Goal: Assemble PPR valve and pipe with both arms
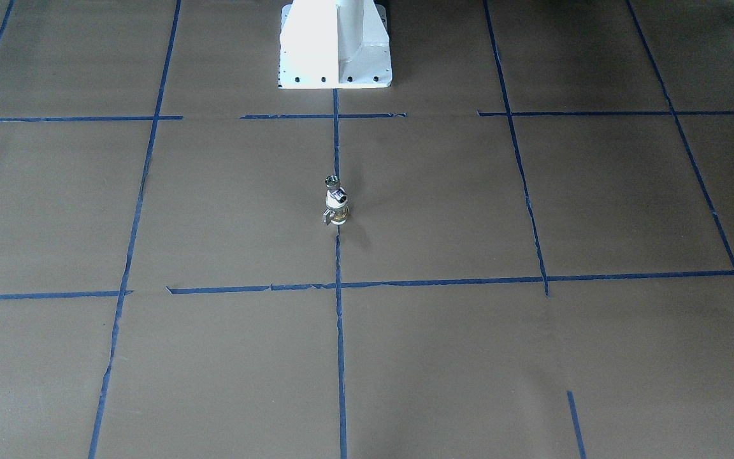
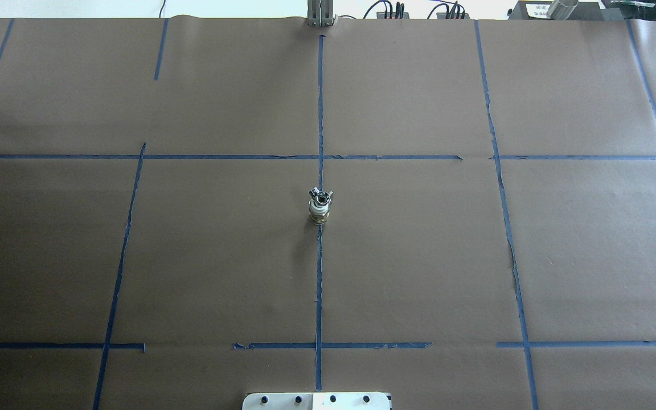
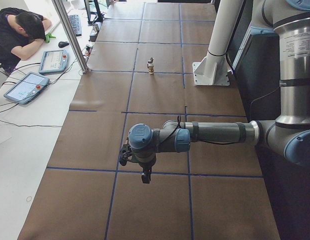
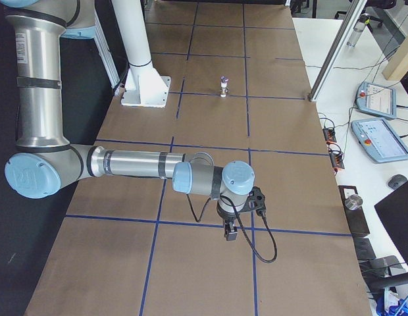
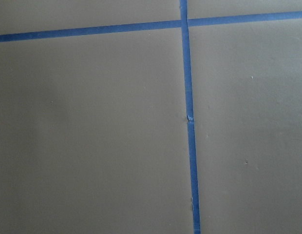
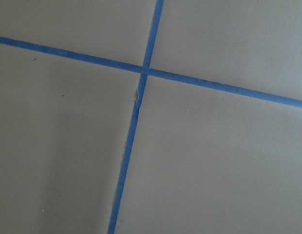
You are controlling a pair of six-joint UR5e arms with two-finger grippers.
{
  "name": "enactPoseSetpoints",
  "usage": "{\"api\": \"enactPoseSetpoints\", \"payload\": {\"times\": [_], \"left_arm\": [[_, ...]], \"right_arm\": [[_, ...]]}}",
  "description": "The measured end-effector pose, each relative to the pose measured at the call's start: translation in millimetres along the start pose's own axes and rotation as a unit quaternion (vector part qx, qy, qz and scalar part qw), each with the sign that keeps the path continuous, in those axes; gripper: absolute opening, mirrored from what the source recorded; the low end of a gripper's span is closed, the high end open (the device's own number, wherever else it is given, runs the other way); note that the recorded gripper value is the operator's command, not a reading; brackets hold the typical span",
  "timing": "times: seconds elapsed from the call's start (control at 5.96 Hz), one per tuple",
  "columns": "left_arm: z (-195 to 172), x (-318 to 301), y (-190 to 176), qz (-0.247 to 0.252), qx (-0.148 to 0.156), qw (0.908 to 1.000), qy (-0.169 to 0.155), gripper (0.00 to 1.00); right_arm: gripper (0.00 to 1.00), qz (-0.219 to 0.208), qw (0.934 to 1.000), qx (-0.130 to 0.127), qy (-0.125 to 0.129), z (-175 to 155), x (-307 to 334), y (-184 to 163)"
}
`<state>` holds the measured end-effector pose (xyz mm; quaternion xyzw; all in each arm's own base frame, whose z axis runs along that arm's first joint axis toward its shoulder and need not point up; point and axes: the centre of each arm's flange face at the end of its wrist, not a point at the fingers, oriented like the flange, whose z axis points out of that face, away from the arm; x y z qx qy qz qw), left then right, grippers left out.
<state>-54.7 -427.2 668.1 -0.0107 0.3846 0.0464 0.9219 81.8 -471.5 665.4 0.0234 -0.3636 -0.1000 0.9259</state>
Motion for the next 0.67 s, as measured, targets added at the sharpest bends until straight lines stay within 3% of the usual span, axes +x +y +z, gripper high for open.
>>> {"api": "enactPoseSetpoints", "payload": {"times": [0.67], "left_arm": [[-0.7, 1.1, -1.4, 0.001, 0.001, 1.0, 0.0, 1.0]], "right_arm": [[1.0, 0.0, 1.0, 0.0, 0.0, 0.6, -0.1, 0.2]]}}
